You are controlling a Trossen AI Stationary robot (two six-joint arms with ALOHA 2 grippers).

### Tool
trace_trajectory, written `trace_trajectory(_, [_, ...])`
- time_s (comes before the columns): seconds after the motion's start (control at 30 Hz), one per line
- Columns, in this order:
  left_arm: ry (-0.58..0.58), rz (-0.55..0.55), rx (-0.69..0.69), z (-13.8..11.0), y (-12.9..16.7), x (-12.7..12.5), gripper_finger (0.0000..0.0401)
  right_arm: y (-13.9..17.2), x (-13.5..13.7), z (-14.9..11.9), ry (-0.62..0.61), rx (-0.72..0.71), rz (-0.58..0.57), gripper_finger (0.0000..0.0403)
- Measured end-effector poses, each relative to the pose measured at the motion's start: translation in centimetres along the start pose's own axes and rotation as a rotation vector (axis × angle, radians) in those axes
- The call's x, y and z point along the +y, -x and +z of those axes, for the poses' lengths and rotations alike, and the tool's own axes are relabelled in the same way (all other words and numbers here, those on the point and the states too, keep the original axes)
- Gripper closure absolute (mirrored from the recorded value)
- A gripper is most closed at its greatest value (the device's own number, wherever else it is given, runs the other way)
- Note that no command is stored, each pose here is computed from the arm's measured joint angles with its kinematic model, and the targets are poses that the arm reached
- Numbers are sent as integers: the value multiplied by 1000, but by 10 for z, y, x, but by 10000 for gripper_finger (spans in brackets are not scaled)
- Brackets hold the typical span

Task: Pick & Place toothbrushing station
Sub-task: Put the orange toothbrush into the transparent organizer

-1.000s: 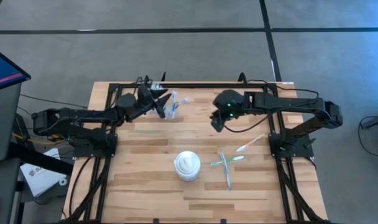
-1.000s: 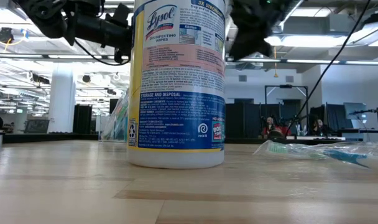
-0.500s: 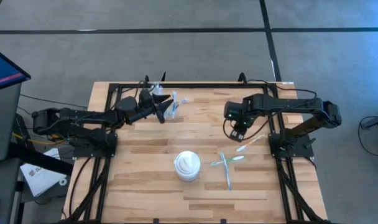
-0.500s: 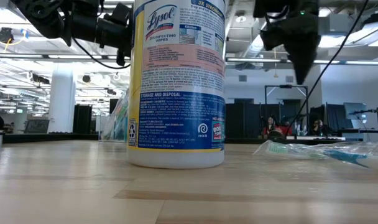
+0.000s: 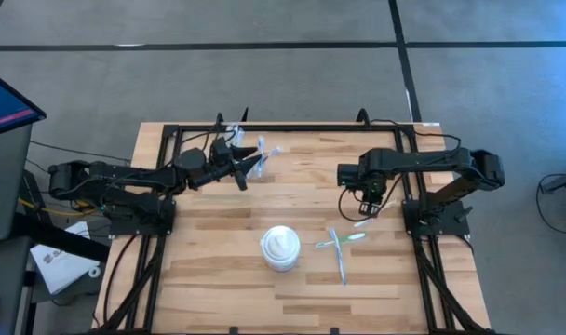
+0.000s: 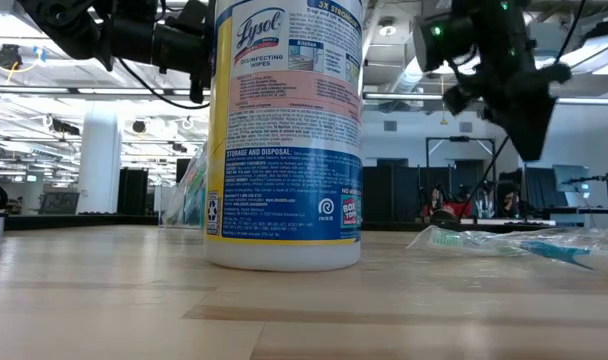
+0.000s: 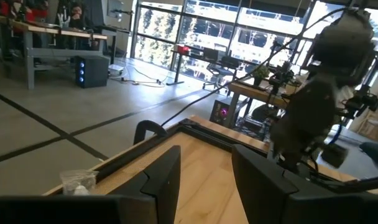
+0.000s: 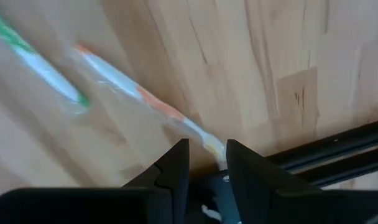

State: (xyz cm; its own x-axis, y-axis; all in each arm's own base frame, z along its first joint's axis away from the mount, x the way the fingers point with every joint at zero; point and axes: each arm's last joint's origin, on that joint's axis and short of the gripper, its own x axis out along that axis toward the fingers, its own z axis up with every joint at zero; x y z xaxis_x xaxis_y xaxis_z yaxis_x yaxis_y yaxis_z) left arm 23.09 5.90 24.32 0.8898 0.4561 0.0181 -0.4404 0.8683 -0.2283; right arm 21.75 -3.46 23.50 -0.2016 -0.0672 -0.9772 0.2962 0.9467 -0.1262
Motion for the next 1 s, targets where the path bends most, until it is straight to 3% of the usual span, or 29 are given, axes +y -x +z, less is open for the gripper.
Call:
trace_trajectory(0.7, [0, -6, 1, 0, 0, -1, 261, -60, 6, -17, 58, 111, -30, 305])
trace_trajectory(1.0, [0, -6, 1, 0, 0, -1, 261, -76, 16, -20, 97, 81, -35, 305])
